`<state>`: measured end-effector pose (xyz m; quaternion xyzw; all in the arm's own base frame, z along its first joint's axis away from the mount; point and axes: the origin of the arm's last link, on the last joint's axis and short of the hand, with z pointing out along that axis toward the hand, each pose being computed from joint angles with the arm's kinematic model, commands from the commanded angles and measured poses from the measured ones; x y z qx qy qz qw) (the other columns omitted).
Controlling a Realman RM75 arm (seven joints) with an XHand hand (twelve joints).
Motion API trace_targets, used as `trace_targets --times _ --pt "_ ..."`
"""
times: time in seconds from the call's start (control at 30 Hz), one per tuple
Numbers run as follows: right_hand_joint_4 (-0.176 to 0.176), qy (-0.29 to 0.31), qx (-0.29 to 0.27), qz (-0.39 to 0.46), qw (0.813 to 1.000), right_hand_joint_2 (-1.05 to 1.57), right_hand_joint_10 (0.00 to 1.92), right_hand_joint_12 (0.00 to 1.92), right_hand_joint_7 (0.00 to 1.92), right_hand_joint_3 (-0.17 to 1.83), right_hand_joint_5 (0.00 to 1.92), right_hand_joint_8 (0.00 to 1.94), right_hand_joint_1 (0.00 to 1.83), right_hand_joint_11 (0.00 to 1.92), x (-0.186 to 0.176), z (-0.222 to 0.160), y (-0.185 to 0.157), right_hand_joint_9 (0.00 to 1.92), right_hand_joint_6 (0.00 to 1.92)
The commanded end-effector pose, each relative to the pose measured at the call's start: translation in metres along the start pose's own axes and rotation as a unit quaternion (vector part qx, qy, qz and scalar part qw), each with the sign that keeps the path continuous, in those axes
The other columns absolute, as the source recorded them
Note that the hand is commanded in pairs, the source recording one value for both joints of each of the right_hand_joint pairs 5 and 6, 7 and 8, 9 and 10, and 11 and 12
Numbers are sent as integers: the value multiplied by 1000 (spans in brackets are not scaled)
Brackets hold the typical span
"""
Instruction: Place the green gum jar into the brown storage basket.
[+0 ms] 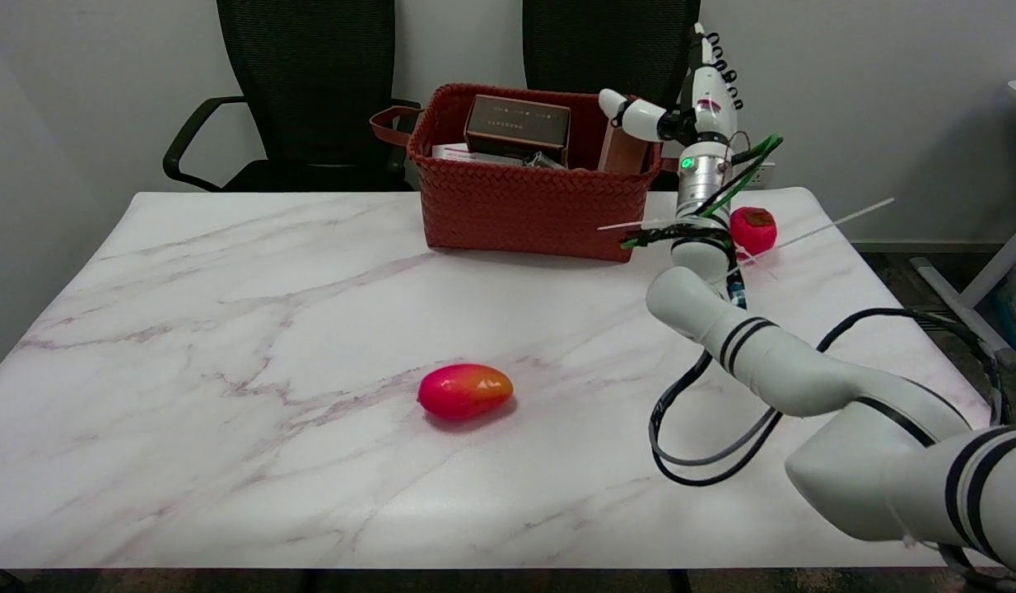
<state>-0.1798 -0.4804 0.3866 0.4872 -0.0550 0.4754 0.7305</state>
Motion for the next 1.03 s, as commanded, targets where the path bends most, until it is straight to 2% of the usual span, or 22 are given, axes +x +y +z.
trace_targets --times 0.03,0.27,0.43,0.67,1.03 --pt "0 133 61 -97 984 627 198 115 193 403 110 193 972 115 72 -119 -12 198 110" --pt "0 100 69 -225 967 693 205 124 204 493 107 204 1040 124 64 -179 -16 205 107" --pt "0 79 50 -245 965 786 236 156 228 618 99 228 1072 156 48 -219 -10 236 99" --pt "0 58 11 -248 967 784 255 172 246 772 94 246 1108 172 30 -268 -7 255 94" --pt "0 20 8 -267 964 791 286 189 295 824 92 295 1125 189 7 -325 -9 286 92"
